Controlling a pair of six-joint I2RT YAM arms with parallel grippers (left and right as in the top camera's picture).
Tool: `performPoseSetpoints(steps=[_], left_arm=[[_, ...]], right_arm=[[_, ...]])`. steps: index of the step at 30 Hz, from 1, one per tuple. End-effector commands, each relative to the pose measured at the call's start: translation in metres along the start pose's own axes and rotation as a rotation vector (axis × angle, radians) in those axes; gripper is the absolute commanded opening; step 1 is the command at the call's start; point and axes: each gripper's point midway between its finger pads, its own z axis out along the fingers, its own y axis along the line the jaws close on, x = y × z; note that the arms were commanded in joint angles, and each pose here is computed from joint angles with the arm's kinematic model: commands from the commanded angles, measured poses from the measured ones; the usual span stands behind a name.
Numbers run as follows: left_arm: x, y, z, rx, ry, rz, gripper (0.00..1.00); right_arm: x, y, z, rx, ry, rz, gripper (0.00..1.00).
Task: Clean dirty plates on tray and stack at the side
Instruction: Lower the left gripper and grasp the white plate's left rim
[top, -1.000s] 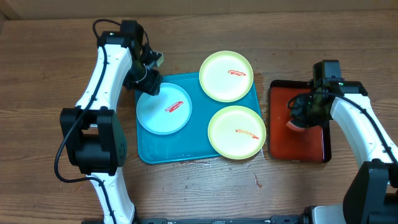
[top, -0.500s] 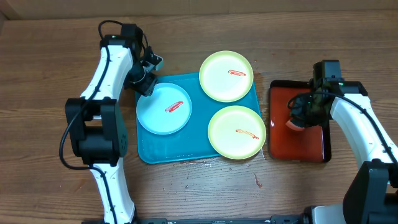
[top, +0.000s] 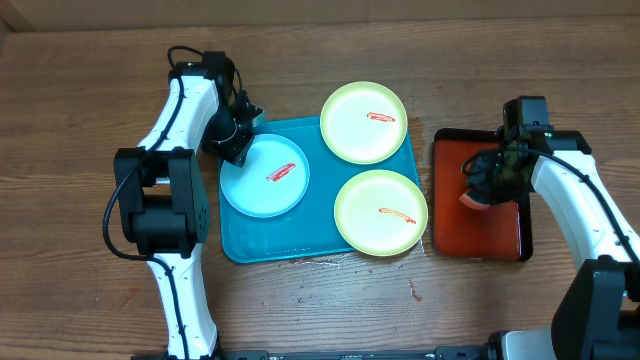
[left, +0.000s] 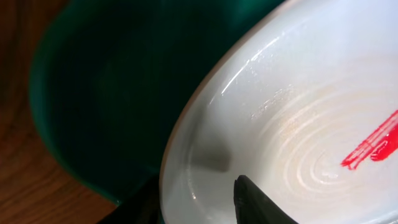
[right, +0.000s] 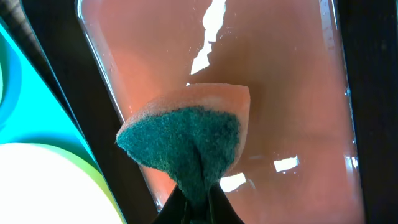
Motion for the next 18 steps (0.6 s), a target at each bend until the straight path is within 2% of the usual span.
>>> performPoseSetpoints(steps=[1, 13, 16, 18], left_arm=[[0.008, -0.006, 0.004, 0.034, 0.033, -0.078, 0.36], [0.024, -0.028, 0.003, 0.136, 0.103, -0.245, 0.36], [0.029, -0.032, 0.007, 0.146, 0.127, -0.288, 0.31], [0.035, -0.034, 0.012, 0.147, 0.149, -0.321, 0.34]], right_arm=[[-0.003, 0.004, -0.003, -0.015, -0.019, -0.012, 0.04], [-0.005, 0.004, -0.003, -0.017, -0.024, -0.013, 0.04], [-0.004, 0.004, -0.003, -0.017, -0.024, -0.013, 0.04], [-0.004, 0.004, -0.003, -0.017, -0.024, -0.012, 0.04]])
